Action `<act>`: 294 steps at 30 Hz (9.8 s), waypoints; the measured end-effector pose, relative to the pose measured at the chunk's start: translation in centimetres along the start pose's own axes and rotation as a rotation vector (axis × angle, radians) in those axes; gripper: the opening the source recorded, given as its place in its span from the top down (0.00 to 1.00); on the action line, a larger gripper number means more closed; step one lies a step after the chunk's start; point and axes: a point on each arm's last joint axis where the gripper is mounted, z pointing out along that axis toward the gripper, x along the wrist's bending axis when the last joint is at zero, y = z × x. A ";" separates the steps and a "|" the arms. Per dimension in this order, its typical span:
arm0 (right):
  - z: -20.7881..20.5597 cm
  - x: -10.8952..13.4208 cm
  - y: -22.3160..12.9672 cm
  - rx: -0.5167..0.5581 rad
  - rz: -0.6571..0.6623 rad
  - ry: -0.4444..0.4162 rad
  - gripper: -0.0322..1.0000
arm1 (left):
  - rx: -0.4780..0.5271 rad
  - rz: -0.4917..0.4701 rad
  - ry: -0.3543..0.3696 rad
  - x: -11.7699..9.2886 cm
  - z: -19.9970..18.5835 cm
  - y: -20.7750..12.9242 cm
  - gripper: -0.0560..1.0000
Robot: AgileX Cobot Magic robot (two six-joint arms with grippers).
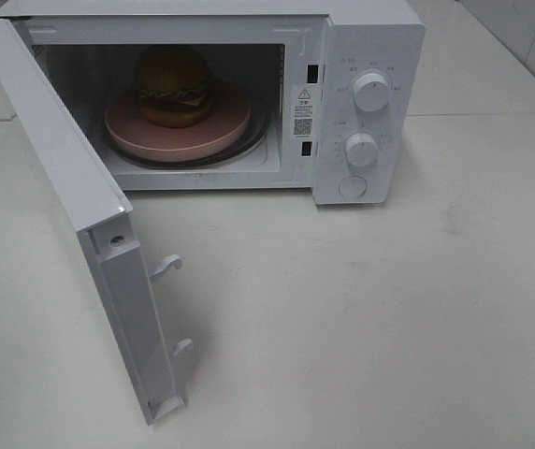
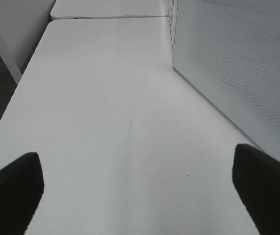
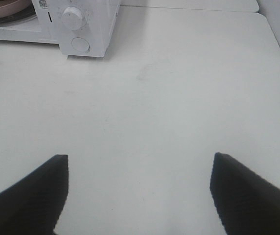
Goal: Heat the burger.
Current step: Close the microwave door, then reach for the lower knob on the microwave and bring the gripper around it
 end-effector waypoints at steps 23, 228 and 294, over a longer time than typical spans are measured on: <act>0.0 0.0 0.0 0.000 0.000 0.000 0.23 | 0.000 0.000 0.000 0.0 0.0 0.0 0.01; 0.0 0.0 0.0 0.000 0.001 0.001 0.23 | 0.725 0.645 -0.840 -26.0 23.4 6.0 0.01; 0.0 0.0 0.0 0.000 0.001 0.001 0.23 | 0.363 -0.013 -0.089 -0.8 5.6 1.9 0.01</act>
